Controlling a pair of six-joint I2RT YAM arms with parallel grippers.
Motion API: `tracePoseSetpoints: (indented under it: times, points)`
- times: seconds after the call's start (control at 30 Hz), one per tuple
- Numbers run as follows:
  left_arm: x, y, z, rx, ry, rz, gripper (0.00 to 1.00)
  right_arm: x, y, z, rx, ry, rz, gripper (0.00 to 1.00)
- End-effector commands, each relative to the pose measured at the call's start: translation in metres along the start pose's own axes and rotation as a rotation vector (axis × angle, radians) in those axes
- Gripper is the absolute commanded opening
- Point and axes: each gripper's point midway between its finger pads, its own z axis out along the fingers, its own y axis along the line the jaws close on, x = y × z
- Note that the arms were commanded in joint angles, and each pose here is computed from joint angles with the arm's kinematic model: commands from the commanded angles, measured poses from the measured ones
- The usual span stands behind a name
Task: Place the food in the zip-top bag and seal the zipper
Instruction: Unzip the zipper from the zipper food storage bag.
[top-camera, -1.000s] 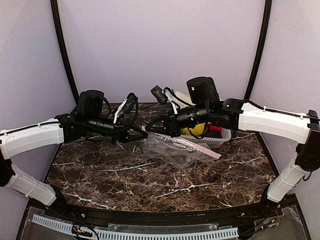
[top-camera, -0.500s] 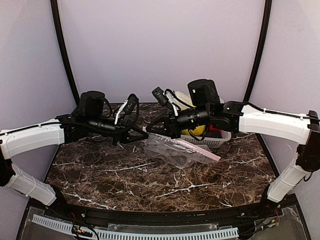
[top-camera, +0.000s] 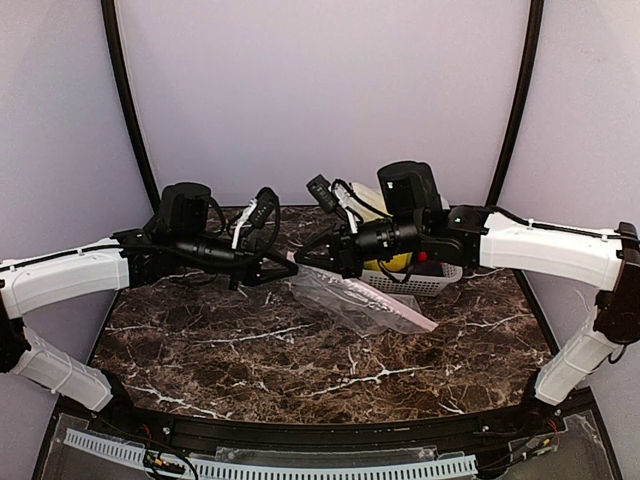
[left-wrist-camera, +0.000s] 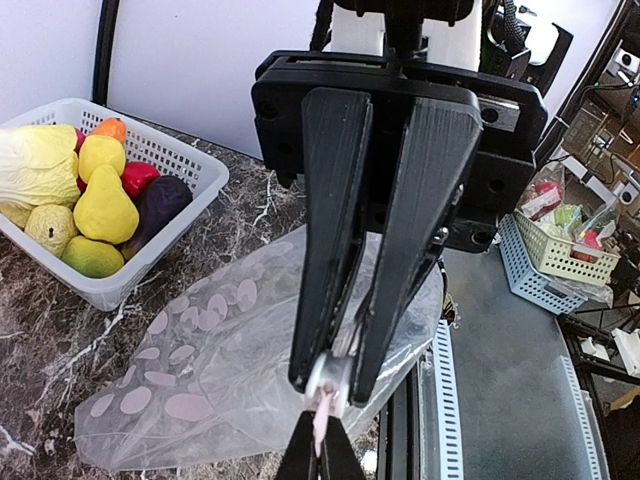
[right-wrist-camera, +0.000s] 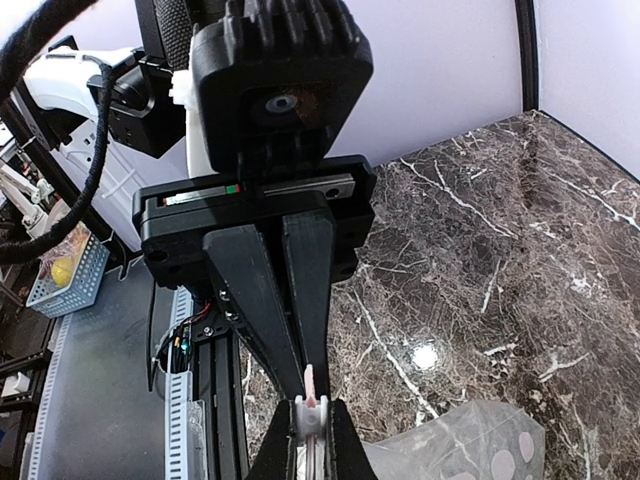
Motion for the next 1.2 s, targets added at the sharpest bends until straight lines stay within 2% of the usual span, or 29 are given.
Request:
tracePoseSetpoints:
  times: [0.0, 1.17]
  points:
    - [-0.008, 0.001, -0.007, -0.036, -0.033, 0.031, 0.01, 0.009, 0.003, -0.007, 0.021, 0.017, 0.013, 0.00]
    - [-0.020, 0.025, -0.026, -0.123, -0.099, -0.006, 0.01, 0.015, -0.003, -0.011, 0.061, 0.022, 0.025, 0.00]
